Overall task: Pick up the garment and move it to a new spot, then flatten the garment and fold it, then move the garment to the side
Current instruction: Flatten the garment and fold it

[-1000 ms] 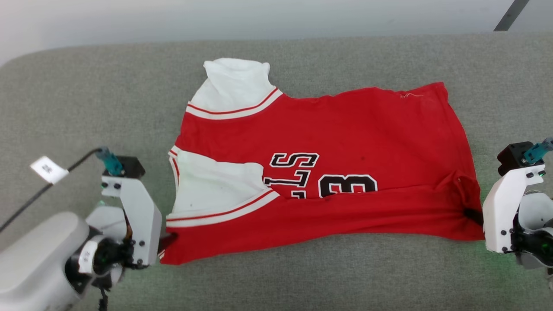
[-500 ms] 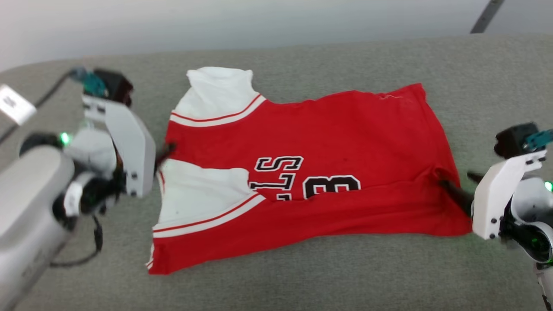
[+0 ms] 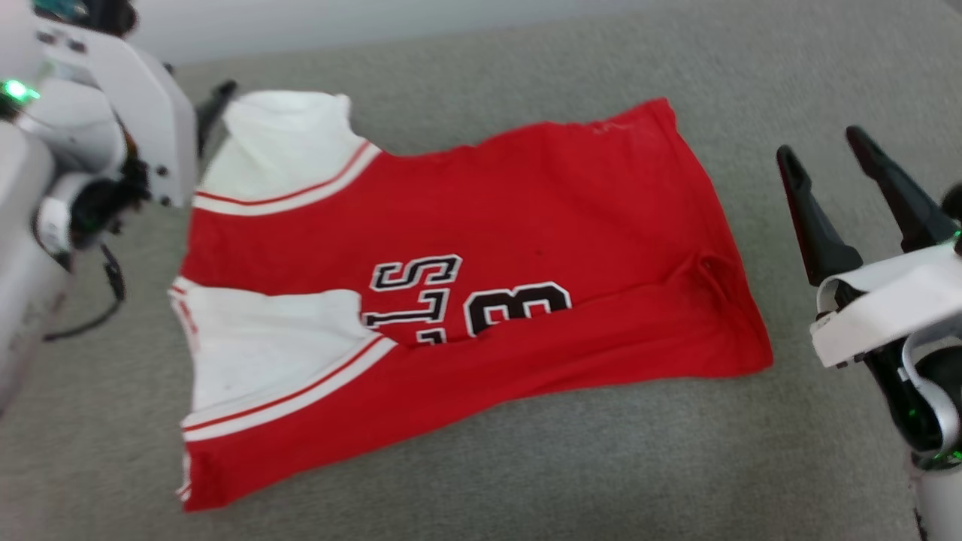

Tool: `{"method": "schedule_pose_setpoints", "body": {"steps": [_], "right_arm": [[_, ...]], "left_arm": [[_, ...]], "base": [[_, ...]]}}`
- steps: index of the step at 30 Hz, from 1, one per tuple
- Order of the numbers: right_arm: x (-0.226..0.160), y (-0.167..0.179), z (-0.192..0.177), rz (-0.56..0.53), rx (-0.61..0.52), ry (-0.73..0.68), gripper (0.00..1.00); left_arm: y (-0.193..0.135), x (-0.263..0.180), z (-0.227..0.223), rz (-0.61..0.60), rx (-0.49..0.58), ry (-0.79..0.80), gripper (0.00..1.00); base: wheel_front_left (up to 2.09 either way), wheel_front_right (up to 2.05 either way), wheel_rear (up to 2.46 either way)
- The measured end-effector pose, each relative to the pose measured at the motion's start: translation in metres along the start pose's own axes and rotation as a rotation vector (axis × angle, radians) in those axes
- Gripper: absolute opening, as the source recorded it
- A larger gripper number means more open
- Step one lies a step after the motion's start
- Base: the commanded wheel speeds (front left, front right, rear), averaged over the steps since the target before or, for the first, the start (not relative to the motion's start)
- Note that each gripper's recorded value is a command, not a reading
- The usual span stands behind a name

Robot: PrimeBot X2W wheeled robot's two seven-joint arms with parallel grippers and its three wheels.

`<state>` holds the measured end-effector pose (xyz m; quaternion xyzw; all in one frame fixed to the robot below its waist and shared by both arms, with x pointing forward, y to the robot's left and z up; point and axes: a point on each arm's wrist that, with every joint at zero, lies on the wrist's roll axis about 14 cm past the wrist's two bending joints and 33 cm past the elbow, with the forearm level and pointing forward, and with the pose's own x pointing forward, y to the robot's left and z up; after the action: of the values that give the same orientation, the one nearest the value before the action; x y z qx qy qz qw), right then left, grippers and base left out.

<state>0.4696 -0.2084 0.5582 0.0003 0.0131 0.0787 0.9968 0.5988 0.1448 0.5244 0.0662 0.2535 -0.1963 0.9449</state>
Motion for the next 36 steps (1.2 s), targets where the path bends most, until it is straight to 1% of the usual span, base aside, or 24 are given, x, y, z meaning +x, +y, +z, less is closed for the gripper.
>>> {"method": "schedule_pose_setpoints", "body": {"steps": [5, 7, 12, 18, 23, 26, 27, 28, 29, 32, 36], "right_arm": [[-0.006, -0.007, 0.010, -0.057, -0.019, -0.121, 1.00], [-0.007, -0.009, 0.012, -0.075, -0.030, -0.150, 1.00], [-0.010, -0.017, -0.007, -0.131, -0.015, -0.106, 1.00], [-0.007, -0.018, -0.026, -0.150, 0.005, -0.060, 1.00], [-0.004, -0.019, -0.042, -0.156, 0.009, -0.009, 1.00], [-0.003, -0.019, -0.043, -0.155, 0.005, -0.002, 1.00], [-0.003, -0.019, -0.043, -0.155, 0.005, 0.003, 1.00], [-0.003, -0.019, -0.042, -0.155, 0.004, 0.001, 1.00], [-0.002, -0.018, -0.041, -0.152, 0.008, 0.001, 1.00], [0.000, -0.015, -0.040, -0.138, 0.010, 0.015, 1.00], [0.015, -0.011, -0.033, -0.090, 0.012, 0.031, 1.00]], "left_arm": [[0.008, 0.036, -0.020, -0.003, -0.009, 0.088, 1.00], [0.009, 0.049, -0.026, -0.008, -0.020, 0.114, 1.00], [0.011, 0.080, -0.048, -0.018, -0.006, 0.197, 1.00], [0.023, 0.107, -0.081, 0.010, 0.002, 0.308, 1.00], [0.027, 0.122, -0.100, 0.025, -0.070, 0.397, 1.00], [0.025, 0.126, -0.108, 0.033, -0.117, 0.462, 1.00], [0.023, 0.126, -0.110, 0.026, -0.141, 0.486, 0.85], [0.020, 0.126, -0.111, 0.019, -0.175, 0.505, 0.28], [0.018, 0.124, -0.114, 0.018, -0.209, 0.538, 0.00], [0.016, 0.118, -0.120, 0.018, -0.231, 0.618, 0.00], [0.014, 0.118, -0.119, 0.011, -0.233, 0.629, 0.00]], "base": [[0.00, 0.00, 0.00], [0.00, 0.00, 0.00], [0.00, 0.00, 0.00], [0.00, 0.00, 0.00], [0.00, 0.00, 0.00], [0.00, 0.00, 0.00], [0.00, 0.00, 0.00], [0.00, 0.00, 0.00], [0.00, 0.00, 0.00], [0.00, 0.00, 0.00], [0.00, 0.00, 0.00]]}}
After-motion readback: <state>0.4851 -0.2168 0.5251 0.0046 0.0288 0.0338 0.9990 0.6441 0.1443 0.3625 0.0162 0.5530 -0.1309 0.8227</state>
